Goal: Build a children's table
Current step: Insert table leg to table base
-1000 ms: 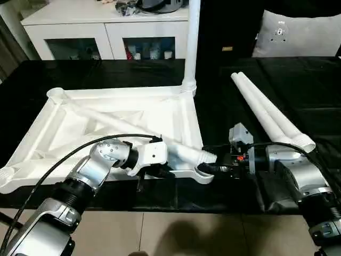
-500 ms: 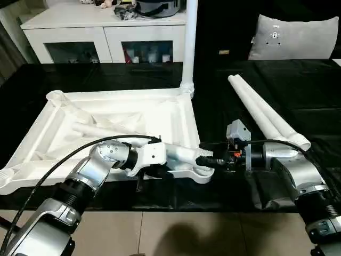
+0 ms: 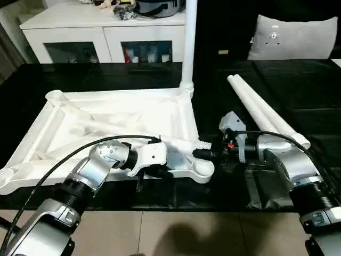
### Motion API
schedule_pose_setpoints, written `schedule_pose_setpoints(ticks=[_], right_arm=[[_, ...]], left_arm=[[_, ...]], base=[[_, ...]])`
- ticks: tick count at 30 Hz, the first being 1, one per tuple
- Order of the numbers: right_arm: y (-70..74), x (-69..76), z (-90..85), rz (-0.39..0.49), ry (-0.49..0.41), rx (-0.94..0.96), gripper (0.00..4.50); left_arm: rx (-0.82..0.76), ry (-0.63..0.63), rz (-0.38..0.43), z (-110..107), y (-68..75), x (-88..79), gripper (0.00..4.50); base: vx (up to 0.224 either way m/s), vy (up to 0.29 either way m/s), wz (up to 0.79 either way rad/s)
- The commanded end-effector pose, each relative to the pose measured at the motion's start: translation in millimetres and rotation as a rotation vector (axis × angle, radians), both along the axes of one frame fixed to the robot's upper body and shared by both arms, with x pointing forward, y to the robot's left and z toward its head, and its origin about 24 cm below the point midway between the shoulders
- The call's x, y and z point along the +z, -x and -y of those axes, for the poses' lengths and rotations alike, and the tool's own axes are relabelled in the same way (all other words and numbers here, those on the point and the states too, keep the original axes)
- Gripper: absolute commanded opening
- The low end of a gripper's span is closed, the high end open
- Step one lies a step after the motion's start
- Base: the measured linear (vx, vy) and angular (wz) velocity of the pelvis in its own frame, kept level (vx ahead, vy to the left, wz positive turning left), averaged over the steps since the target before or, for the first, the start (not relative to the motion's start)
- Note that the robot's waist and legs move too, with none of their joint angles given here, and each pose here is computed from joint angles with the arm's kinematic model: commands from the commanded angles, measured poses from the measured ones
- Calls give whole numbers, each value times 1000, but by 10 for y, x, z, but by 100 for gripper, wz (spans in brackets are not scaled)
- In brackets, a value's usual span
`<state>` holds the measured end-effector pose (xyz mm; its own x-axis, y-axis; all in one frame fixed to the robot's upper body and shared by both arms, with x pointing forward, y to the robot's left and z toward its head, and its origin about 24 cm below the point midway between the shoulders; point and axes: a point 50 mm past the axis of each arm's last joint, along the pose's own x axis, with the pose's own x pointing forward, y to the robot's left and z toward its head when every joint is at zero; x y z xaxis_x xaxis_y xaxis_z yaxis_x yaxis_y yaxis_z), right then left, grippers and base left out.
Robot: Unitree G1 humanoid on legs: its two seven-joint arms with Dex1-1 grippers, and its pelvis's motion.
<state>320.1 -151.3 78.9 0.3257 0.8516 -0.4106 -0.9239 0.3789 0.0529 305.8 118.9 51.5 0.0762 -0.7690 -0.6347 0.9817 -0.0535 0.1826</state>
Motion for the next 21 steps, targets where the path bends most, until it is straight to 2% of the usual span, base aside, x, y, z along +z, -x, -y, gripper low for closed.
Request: schedule_pose_setpoints(ticks=[1,3,4,8,12,16,17,19,21], right_arm=[[-85,152,-91,33,52,44,339],[-164,214,-141,55,82,40,356],[-164,214,-141,55,82,40,365],[-309,233,-242,75,159,19,398],[-336,134,-343,39,257,76,398],[-347,91,-385,11,278,92,398],[-368,30,-393,-6,314,90,398],[-386,-8,-392,-12,347,84,363],[-392,-17,-397,-15,354,87,360]], left_arm=[[-40,-86,-40,-6,89,-166,0],[-41,-89,-42,-5,88,-170,0],[-41,-89,-42,-5,88,-170,0],[-42,-92,-42,4,84,-174,0],[-40,-97,-43,-1,84,-177,0],[-41,-101,-51,-15,92,-181,0],[-40,-102,-54,-12,94,-189,0],[-40,-103,-54,-10,95,-193,0],[-40,-103,-54,-11,94,-193,0]], base=[[0,0,0],[0,0,0],[0,0,0],[0,0,0],[0,0,0],[0,0,0],[0,0,0],[0,0,0],[0,0,0]])
